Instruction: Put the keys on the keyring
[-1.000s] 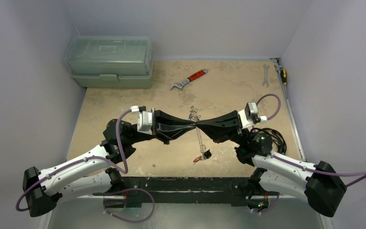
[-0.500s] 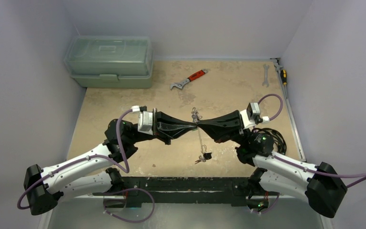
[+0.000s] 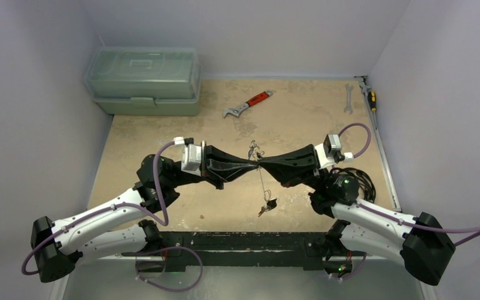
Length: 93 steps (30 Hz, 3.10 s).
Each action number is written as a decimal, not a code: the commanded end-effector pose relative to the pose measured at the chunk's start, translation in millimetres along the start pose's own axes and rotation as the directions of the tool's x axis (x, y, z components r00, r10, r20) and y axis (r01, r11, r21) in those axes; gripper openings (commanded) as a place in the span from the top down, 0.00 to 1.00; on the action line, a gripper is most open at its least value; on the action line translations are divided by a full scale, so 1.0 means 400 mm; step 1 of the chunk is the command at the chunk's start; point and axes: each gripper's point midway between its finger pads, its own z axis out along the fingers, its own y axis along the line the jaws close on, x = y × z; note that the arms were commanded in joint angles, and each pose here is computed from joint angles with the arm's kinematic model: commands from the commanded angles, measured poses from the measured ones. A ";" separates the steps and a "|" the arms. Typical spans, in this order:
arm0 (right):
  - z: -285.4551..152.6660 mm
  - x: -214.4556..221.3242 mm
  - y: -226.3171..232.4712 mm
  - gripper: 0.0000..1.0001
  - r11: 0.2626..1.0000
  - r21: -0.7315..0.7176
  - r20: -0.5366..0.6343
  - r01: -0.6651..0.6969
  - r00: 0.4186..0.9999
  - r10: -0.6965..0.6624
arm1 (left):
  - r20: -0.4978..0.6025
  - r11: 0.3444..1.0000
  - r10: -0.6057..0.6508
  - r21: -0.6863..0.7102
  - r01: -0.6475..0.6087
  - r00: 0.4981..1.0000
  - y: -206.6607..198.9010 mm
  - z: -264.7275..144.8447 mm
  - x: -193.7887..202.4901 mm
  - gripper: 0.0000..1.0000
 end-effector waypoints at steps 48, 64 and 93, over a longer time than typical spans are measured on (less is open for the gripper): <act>-0.070 0.102 -0.116 0.48 0.874 -0.060 -0.641 0.482 0.653 -0.404 | -0.081 0.981 0.057 -0.181 -0.071 0.995 0.055 -0.048 -0.050 1.00; -0.210 0.175 -0.278 0.81 0.789 0.300 -0.716 0.536 0.673 -0.185 | -0.341 0.792 -0.030 -0.582 -0.186 0.940 0.241 -0.191 0.113 0.89; -0.230 0.798 -0.247 0.48 0.968 -0.217 -0.846 0.128 0.469 -0.252 | -0.434 -0.029 -0.311 -0.885 -0.465 0.845 0.525 -0.809 0.154 0.03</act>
